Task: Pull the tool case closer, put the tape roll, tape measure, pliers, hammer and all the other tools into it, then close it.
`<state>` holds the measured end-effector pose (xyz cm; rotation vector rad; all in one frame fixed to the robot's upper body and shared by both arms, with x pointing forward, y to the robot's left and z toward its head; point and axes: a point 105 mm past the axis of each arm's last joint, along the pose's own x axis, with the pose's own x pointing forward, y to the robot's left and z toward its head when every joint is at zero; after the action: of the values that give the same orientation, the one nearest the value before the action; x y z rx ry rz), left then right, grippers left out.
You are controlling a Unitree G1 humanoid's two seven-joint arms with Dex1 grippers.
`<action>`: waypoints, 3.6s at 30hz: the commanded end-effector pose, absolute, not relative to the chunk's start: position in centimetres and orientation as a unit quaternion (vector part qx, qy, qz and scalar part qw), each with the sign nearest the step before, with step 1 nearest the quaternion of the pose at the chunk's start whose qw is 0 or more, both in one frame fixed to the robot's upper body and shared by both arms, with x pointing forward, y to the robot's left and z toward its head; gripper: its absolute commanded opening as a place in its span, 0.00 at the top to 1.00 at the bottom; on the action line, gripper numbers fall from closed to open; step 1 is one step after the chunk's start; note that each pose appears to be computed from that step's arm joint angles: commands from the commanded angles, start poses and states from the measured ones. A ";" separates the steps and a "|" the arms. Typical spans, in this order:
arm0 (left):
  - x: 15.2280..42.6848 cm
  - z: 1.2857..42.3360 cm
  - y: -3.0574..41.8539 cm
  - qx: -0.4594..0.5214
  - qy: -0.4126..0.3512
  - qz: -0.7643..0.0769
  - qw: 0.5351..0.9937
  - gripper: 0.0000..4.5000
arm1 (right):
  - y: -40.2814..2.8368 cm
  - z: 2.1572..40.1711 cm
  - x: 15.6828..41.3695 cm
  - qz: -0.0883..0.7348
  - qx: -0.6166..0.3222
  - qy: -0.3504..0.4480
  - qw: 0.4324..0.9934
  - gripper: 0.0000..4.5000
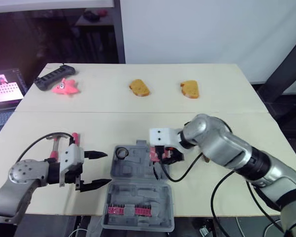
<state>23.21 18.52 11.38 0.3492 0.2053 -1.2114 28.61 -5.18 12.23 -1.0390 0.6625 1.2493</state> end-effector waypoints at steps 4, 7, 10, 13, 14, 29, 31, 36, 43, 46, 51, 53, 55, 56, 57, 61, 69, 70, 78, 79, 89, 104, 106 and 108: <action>23.4 11.8 18.2 0.169 0.088 -0.566 0.802 0.00 | -4.4 12.0 29.5 0.529 -0.493 0.279 0.632 0.36; 23.3 11.9 18.1 0.168 0.086 -0.565 0.803 0.00 | -4.3 11.6 30.1 0.519 -0.499 0.281 0.634 0.36; 23.1 11.9 18.1 0.167 0.086 -0.564 0.804 0.00 | -4.5 11.3 30.6 0.512 -0.506 0.284 0.633 0.36; 23.0 11.9 18.1 0.167 0.087 -0.563 0.805 0.00 | -4.5 11.0 30.7 0.514 -0.509 0.287 0.628 0.36; 23.0 12.0 18.1 0.167 0.087 -0.563 0.805 0.00 | -4.5 10.8 30.8 0.514 -0.512 0.287 0.626 0.36; 22.9 11.9 17.8 0.160 0.088 -0.562 0.807 0.00 | -4.1 10.4 31.0 0.519 -0.505 0.286 0.627 0.04; 22.9 11.9 17.8 0.159 0.089 -0.562 0.806 0.00 | -4.0 10.6 30.9 0.522 -0.501 0.285 0.629 0.01; 22.9 11.9 17.8 0.158 0.090 -0.563 0.806 0.00 | -3.9 11.1 30.7 0.524 -0.492 0.278 0.637 0.01; 22.9 12.0 17.9 0.160 0.091 -0.565 0.804 0.00 | -3.9 13.7 29.8 0.545 -0.434 0.262 0.668 0.01; 23.0 12.0 17.9 0.161 0.091 -0.565 0.804 0.00 | -3.7 14.3 29.5 0.559 -0.377 0.245 0.697 0.01; 23.1 12.0 18.0 0.162 0.091 -0.564 0.805 0.00 | -4.5 13.9 29.2 0.560 -0.334 0.246 0.718 0.01; 23.2 12.0 18.0 0.162 0.091 -0.563 0.805 0.00 | -4.9 13.7 29.3 0.555 -0.326 0.237 0.728 0.01; 23.2 12.0 18.1 0.163 0.091 -0.563 0.805 0.00 | -5.0 13.8 29.5 0.550 -0.325 0.224 0.736 0.07; 23.2 12.0 18.1 0.163 0.091 -0.563 0.805 0.00 | -5.0 13.9 29.5 0.547 -0.322 0.215 0.743 0.13; 23.2 12.0 18.1 0.163 0.091 -0.562 0.806 0.00 | -5.0 14.1 29.5 0.546 -0.316 0.200 0.750 0.21; 23.2 12.0 18.3 0.161 0.092 -0.558 0.809 0.00 | -5.5 14.5 29.3 0.529 -0.280 0.157 0.785 0.42; 23.2 11.6 18.3 0.157 0.095 -0.557 0.810 0.00 | -6.8 12.4 28.9 0.493 -0.223 0.113 0.833 0.42; 23.2 11.6 18.3 0.157 0.094 -0.557 0.810 0.00 | -6.8 12.0 29.0 0.486 -0.218 0.107 0.839 0.42; 23.3 11.6 18.3 0.158 0.093 -0.555 0.811 0.00 | -7.2 9.2 29.0 0.471 -0.203 0.100 0.852 0.42; 23.3 11.6 18.3 0.158 0.093 -0.555 0.811 0.00 | -7.4 8.7 29.1 0.466 -0.202 0.108 0.854 0.42; 23.3 11.8 18.4 0.159 0.093 -0.552 0.814 0.00 | -9.0 4.0 29.3 0.438 -0.189 0.201 0.855 0.42; 23.4 11.8 18.7 0.160 0.097 -0.550 0.814 0.00 | -8.7 2.8 29.0 0.439 -0.150 0.226 0.856 0.42; 23.3 11.8 18.7 0.161 0.098 -0.550 0.813 0.00 | -7.8 5.2 29.1 0.457 -0.140 0.175 0.860 0.42; 23.3 11.9 18.7 0.160 0.098 -0.551 0.813 0.00 | -7.3 6.8 29.3 0.465 -0.133 0.144 0.864 0.42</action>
<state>23.32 18.57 11.19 0.3251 0.2271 -1.1752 29.63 -8.00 5.80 -0.3017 0.3460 0.9423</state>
